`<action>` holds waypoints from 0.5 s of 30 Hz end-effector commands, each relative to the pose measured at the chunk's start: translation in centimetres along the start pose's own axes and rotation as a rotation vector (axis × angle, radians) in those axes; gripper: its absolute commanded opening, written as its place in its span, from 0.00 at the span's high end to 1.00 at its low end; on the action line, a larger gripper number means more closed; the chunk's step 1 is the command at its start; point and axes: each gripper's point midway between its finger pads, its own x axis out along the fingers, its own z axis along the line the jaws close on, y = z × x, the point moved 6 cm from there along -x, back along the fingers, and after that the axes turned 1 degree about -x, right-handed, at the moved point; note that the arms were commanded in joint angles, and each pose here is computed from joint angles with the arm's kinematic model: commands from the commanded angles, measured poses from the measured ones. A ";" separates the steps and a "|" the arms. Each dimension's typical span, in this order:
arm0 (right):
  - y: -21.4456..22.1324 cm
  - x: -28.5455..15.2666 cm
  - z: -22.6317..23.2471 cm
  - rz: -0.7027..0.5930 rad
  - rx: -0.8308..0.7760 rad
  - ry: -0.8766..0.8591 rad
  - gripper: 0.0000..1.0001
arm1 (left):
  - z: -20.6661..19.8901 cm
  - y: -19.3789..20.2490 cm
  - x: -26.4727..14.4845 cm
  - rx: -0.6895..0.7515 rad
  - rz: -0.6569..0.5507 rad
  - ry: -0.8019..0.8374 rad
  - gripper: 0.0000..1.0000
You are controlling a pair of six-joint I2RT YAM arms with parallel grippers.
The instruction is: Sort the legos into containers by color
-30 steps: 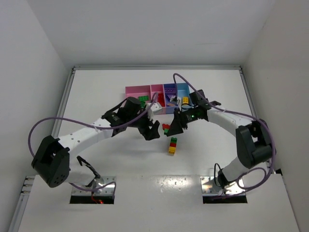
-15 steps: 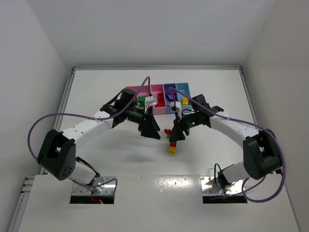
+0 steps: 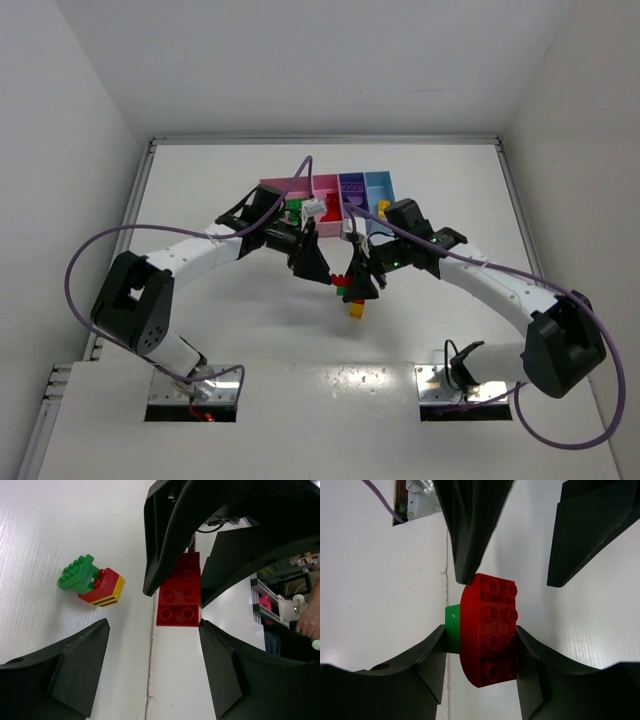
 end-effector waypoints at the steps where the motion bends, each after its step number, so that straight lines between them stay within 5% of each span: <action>1: -1.8 -0.4 0.1 -0.035 -0.114 0.027 1.00 | -0.8 -2.0 -0.3 0.072 -0.033 0.050 0.22; 15: -1.6 0.3 -0.2 0.007 -0.151 0.065 1.00 | -1.1 -1.4 -0.1 0.055 -0.010 0.146 0.32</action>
